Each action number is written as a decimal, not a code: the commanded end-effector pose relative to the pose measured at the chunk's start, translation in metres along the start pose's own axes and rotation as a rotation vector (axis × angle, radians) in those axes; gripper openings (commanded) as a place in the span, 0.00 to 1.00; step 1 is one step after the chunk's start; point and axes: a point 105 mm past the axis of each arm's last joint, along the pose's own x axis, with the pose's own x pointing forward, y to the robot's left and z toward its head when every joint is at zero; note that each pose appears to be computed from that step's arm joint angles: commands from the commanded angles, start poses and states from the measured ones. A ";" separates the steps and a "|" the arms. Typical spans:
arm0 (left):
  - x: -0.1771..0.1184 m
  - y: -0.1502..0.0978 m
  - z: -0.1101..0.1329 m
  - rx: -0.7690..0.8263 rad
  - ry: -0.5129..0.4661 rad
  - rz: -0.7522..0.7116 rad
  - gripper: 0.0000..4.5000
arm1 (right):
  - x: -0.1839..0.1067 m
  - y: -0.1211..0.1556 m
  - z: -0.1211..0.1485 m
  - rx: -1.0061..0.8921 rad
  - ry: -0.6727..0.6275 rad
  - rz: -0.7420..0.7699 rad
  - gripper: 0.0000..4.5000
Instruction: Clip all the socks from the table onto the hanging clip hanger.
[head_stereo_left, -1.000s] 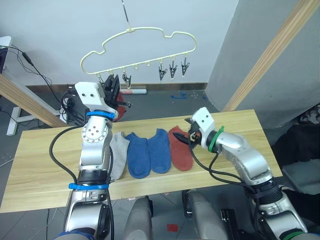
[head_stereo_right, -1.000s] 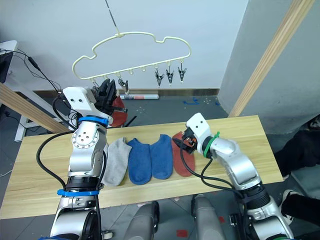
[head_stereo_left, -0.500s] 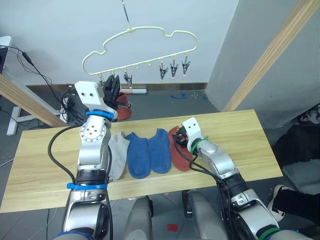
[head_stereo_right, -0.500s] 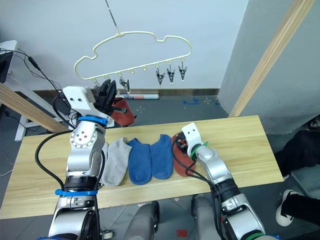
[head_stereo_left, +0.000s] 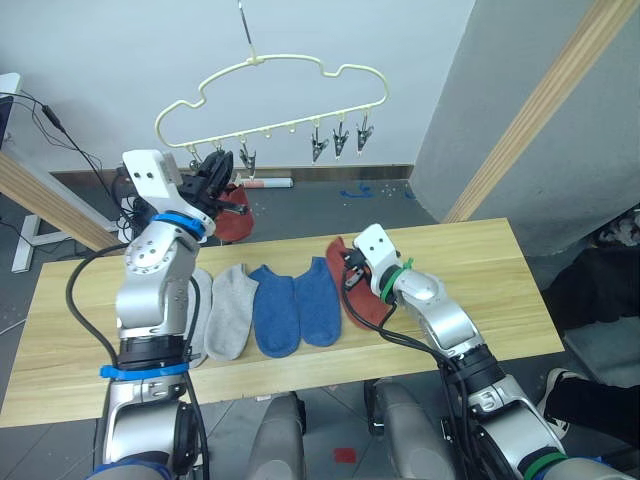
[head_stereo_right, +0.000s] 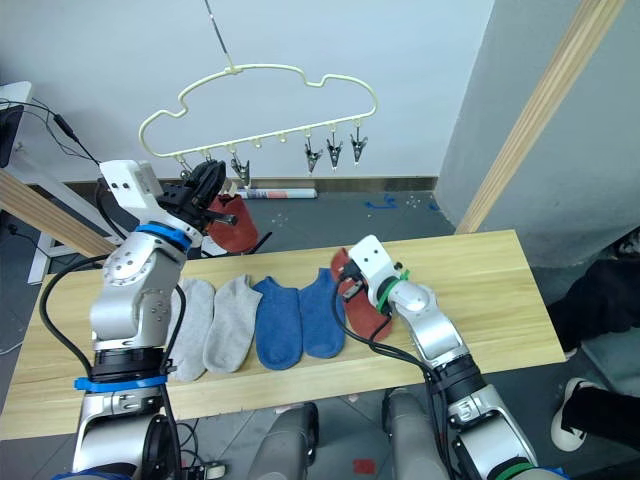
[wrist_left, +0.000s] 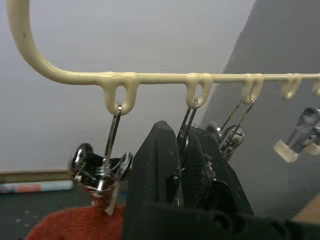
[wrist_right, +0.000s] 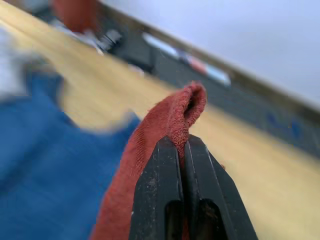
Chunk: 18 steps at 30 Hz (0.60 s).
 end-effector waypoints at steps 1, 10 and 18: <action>-0.002 0.002 0.018 -0.107 0.005 -0.054 0.02 | 0.001 0.025 0.053 -0.089 -0.140 0.163 0.00; -0.005 -0.012 0.027 -0.297 0.077 -0.177 0.02 | 0.032 0.040 0.103 -0.139 -0.250 0.251 0.00; -0.007 -0.017 0.027 -0.339 0.109 -0.195 0.02 | 0.050 0.047 0.116 -0.116 -0.291 0.253 0.00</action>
